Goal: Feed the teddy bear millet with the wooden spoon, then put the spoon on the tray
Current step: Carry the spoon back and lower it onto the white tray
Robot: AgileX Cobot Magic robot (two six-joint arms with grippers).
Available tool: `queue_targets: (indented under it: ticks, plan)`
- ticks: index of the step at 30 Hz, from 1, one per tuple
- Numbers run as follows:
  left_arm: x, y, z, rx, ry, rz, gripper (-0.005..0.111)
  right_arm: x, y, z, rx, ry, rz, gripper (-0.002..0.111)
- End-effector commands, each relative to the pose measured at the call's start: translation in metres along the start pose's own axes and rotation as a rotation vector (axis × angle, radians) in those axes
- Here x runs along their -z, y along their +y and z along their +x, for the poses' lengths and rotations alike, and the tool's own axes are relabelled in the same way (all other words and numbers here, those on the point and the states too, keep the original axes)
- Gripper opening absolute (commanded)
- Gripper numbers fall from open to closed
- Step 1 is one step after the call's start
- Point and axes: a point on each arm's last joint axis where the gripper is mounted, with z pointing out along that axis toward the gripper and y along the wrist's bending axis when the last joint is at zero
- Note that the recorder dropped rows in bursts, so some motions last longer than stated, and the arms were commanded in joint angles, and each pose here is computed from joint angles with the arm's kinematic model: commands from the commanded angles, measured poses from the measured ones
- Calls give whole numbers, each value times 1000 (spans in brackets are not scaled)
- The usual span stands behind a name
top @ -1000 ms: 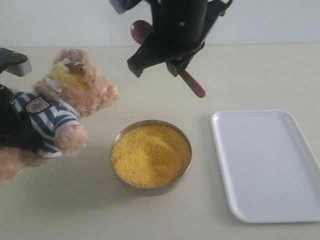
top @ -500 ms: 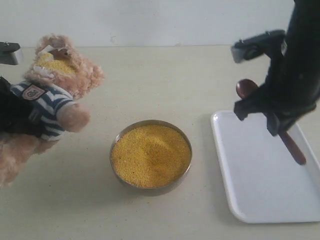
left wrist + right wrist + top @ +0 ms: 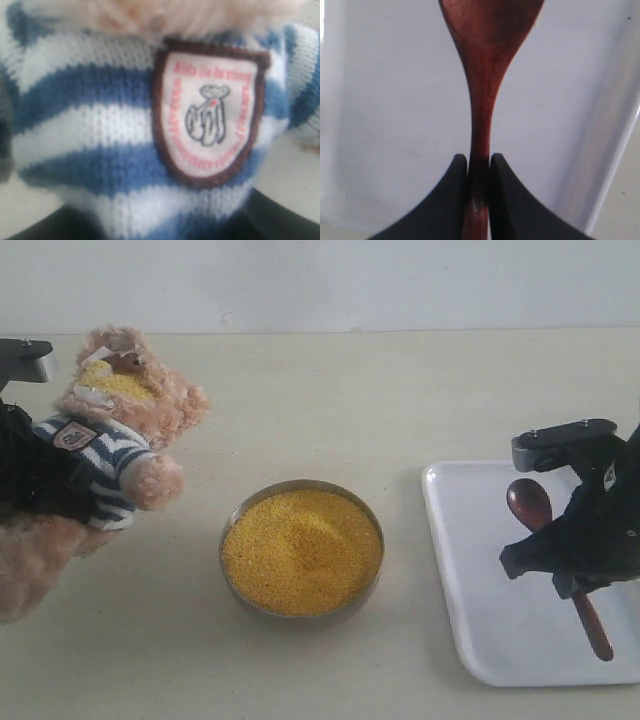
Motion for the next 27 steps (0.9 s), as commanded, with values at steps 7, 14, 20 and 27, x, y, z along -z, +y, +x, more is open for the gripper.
queue_targets:
  ticks: [7, 14, 20, 27]
  plan:
    - [0, -1, -2, 11, -21, -4, 4, -28, 1, -7, -5, -3, -6, 0]
    - [0, 0, -2, 9, -21, -5, 4, -34, 1, -9, -4, -5, -7, 5]
    - [0, 0, -2, 8, -21, -7, 4, -32, 1, -11, -5, 3, -6, 37]
    - [0, 0, -2, 6, -20, -8, 4, 4, 1, -25, -29, -100, -13, 46]
